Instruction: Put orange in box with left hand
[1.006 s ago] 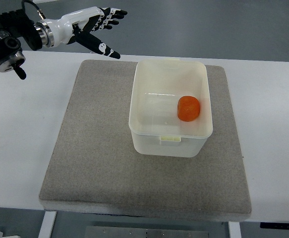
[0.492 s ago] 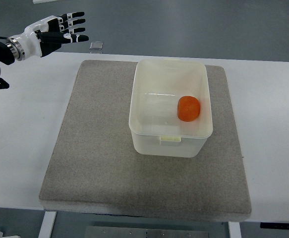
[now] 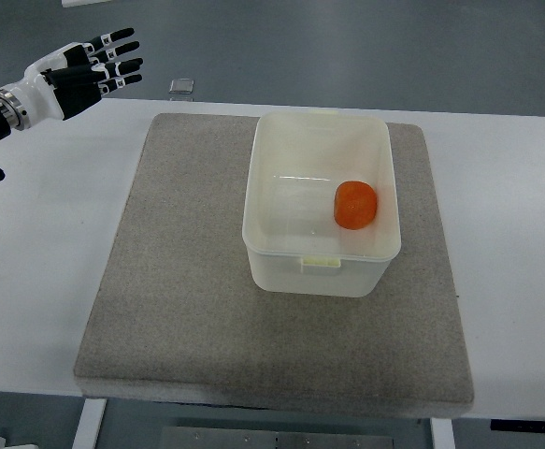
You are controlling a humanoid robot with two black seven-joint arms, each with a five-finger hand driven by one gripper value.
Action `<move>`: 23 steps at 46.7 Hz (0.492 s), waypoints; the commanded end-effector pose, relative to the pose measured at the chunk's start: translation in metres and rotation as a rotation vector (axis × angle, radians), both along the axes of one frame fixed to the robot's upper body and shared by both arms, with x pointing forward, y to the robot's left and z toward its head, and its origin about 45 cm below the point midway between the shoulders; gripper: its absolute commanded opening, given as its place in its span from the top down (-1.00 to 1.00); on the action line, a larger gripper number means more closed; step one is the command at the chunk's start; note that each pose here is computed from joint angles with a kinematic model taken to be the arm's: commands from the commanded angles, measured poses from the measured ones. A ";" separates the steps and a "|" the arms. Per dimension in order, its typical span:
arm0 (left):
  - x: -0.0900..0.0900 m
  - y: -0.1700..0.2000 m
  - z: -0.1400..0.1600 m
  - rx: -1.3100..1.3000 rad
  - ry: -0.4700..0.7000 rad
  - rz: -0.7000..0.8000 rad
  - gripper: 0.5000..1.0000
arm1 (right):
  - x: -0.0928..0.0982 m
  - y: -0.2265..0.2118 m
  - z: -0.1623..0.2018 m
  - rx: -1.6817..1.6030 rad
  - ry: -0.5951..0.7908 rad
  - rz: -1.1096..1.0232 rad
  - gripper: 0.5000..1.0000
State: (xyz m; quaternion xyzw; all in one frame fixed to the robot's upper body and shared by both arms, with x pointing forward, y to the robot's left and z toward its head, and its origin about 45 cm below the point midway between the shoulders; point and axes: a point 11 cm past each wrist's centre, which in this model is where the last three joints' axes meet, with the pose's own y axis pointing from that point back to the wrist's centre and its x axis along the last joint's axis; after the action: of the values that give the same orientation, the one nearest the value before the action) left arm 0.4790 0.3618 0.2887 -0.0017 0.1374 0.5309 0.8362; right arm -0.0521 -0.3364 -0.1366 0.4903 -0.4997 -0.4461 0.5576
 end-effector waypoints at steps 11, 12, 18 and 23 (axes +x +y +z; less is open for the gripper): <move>-0.003 0.002 -0.007 -0.001 0.014 0.004 -1.00 | 0.000 0.002 0.000 0.010 0.001 -0.001 -0.73; -0.003 0.002 -0.007 -0.001 0.014 0.004 -1.00 | 0.001 0.002 0.000 0.010 -0.001 0.000 -0.73; -0.003 0.002 -0.008 -0.001 0.016 0.003 -1.00 | 0.006 0.001 0.000 0.002 -0.011 0.001 -0.73; -0.003 0.002 -0.008 -0.001 0.016 0.003 -1.00 | 0.008 0.001 0.000 0.004 -0.016 0.004 -0.73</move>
State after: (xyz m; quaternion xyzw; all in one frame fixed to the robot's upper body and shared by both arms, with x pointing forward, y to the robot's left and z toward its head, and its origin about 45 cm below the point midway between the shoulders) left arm 0.4758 0.3634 0.2811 0.0014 0.1444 0.5322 0.8342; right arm -0.0450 -0.3355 -0.1369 0.4946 -0.5024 -0.4430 0.5538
